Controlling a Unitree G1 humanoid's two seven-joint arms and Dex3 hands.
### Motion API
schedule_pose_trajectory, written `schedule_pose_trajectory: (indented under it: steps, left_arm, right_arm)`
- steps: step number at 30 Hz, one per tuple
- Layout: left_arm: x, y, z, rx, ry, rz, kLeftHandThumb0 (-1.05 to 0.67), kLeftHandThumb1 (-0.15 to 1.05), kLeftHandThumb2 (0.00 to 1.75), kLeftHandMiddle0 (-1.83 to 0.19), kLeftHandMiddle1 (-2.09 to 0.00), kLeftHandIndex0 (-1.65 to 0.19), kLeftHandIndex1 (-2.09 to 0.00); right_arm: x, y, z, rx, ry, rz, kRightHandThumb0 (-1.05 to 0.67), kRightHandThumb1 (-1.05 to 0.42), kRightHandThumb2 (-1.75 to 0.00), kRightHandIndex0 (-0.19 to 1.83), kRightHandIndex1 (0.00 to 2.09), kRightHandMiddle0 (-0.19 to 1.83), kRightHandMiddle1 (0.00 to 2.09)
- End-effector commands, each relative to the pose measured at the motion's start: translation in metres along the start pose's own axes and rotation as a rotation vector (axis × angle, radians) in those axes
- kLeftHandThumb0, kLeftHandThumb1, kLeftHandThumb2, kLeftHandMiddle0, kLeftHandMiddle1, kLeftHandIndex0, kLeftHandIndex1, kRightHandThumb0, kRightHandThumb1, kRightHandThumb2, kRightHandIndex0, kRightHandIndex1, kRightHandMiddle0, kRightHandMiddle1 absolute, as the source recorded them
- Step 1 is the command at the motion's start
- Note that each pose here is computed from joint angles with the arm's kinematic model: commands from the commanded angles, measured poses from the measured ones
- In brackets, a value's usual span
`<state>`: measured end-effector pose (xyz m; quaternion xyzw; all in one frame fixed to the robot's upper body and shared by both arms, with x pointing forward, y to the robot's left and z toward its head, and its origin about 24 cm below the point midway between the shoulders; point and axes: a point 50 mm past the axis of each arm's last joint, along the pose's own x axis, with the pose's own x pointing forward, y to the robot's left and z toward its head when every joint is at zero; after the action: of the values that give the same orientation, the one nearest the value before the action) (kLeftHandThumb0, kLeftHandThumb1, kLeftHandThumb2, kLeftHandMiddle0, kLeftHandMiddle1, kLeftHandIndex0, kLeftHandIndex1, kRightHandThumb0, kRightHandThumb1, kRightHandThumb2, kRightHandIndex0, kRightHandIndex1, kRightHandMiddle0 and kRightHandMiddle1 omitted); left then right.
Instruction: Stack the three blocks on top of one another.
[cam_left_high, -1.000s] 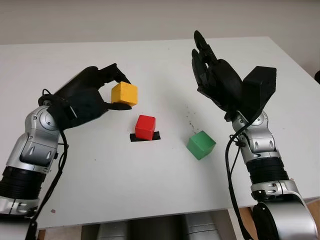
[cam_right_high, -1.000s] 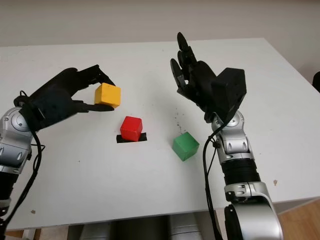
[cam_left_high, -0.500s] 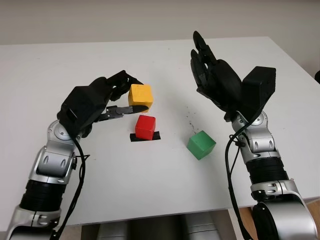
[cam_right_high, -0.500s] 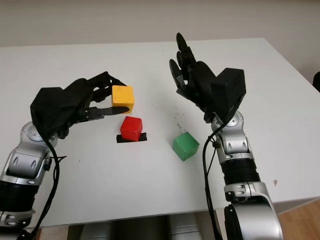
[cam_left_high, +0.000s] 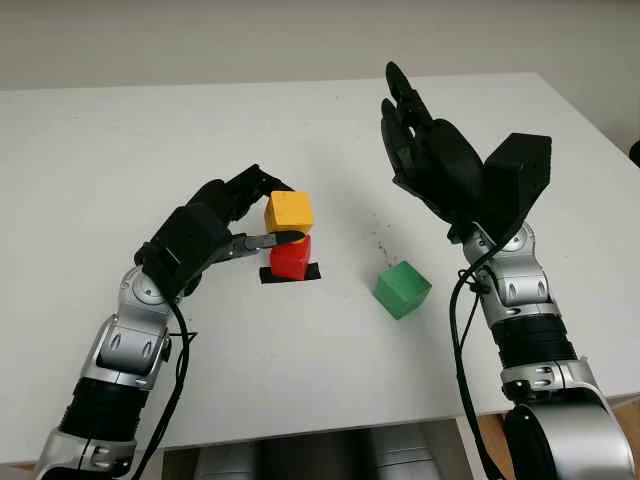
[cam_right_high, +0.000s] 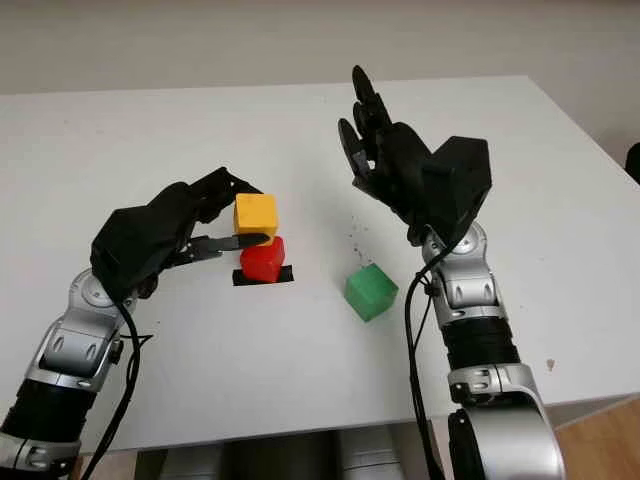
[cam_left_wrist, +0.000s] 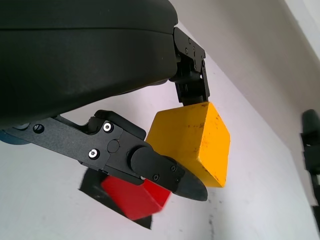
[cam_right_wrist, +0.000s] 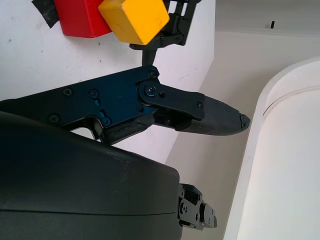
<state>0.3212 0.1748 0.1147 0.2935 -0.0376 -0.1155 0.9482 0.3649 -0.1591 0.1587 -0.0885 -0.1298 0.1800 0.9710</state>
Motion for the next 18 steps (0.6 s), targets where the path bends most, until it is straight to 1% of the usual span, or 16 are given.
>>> schedule_pose_trajectory:
  steps: [1, 13, 18]
  left_arm:
    - [-0.0017, -0.0011, -0.0020, 0.030, 0.001, -0.001, -0.51, 1.01, 0.06, -0.11, -0.04, -0.35, -1.70]
    - [-0.0063, -0.0073, -0.0072, 0.058, 0.016, -0.017, -0.47, 1.00, 0.05, -0.08, -0.05, -0.33, -1.67]
    - [-0.0069, -0.0096, -0.0071, 0.059, 0.024, -0.039, -0.46, 1.00, 0.05, -0.08, -0.05, -0.33, -1.68]
  right_arm:
    - [0.0008, -0.0003, 0.0024, 0.004, -0.017, 0.000, -0.71, -1.05, -0.64, -0.18, 0.05, -0.17, 0.05]
    - [0.0012, -0.0003, 0.0030, 0.000, -0.018, 0.004, -0.73, -1.05, -0.65, -0.18, 0.05, -0.19, 0.05]
    - [0.0012, -0.0003, 0.0031, 0.001, -0.021, 0.004, -0.70, -1.05, -0.65, -0.19, 0.05, -0.19, 0.05]
